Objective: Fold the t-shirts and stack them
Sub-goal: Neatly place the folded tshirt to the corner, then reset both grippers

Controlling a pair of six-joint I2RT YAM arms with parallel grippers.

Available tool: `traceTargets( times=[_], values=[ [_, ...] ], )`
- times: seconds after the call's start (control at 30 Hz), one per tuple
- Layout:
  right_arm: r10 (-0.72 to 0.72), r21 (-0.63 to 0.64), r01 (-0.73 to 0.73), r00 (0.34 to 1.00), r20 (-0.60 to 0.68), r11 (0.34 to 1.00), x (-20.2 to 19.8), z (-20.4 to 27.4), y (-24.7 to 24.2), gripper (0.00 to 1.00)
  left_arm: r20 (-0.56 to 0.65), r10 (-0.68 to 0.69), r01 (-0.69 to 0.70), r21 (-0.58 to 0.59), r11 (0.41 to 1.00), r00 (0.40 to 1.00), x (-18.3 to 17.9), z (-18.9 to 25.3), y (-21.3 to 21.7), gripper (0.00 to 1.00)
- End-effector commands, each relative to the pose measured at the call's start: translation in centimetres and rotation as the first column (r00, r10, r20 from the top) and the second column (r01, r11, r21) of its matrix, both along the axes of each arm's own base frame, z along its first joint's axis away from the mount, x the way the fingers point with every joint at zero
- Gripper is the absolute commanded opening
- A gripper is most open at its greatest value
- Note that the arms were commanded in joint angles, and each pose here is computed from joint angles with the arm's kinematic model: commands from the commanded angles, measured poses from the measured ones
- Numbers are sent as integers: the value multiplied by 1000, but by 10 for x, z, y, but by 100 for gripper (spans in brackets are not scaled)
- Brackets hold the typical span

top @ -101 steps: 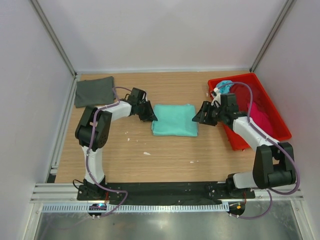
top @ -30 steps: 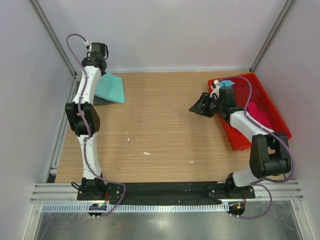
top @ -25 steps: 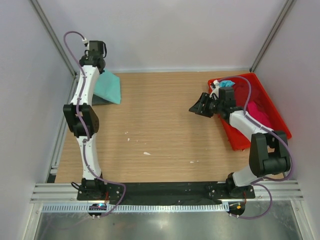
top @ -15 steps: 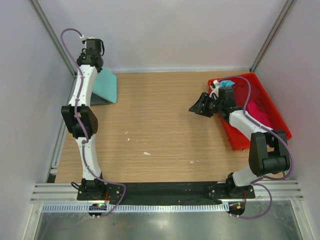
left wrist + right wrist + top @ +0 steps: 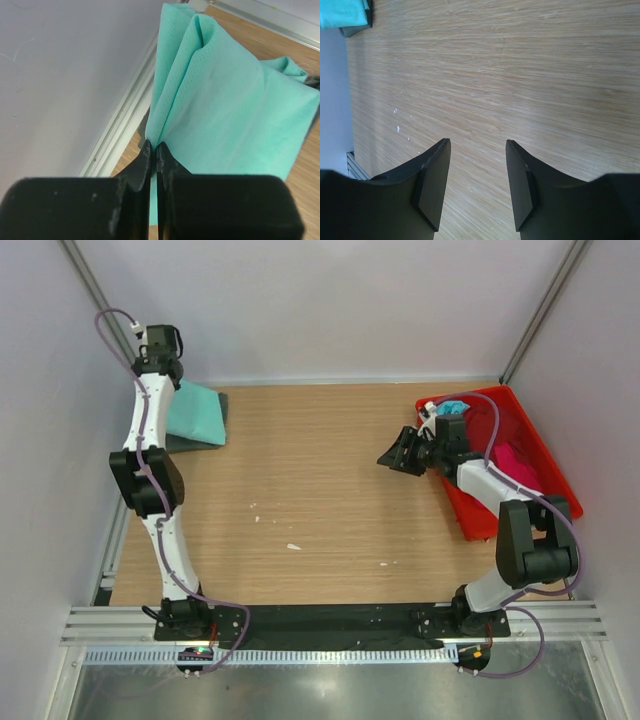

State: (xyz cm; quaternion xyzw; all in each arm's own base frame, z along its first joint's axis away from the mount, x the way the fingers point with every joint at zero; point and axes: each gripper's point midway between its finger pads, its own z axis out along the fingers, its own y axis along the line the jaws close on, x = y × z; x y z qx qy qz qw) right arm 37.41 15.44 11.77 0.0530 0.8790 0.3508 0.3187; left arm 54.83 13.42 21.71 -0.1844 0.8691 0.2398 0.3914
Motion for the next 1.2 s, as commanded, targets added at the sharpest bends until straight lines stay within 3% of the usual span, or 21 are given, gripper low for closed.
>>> traceTargets(
  times=[0.0,0.07,0.13,0.27,0.5,0.6,0.77,0.87,0.97,1.17],
  values=[
    [4,0,-4,996,85,1000,17,20,1,54,24,82,-82,32,996,996,4,-13,29,0],
    [0,-3,0,997,79,1000,17,17,1,54,-9,119,-118,44,992,993,2,-31,42,4],
    [2,-5,-2,998,69,1000,17,14,1,54,-31,157,-155,67,986,987,-1,-41,52,23],
    [6,-5,-6,998,65,1000,16,12,4,54,-55,141,-139,38,990,988,5,-56,49,44],
    [24,-2,-24,996,90,1000,19,23,14,55,-17,33,-35,-160,986,999,4,-50,4,49],
    [50,-13,-49,995,84,999,31,26,30,56,-5,-2,0,-287,958,1000,0,-59,-20,51],
    [106,-91,-100,992,69,991,41,34,69,58,31,-117,117,-498,859,993,-3,-70,-69,52],
    [135,-94,-128,988,76,987,38,42,90,58,28,-126,122,-518,846,992,-1,-75,-77,54],
    [148,-97,-139,985,87,986,33,46,100,57,22,-147,140,-464,875,989,10,-81,-80,58],
    [147,-96,-140,986,73,985,33,39,103,57,-10,-192,165,-468,868,981,18,-98,-100,56]
  ],
)
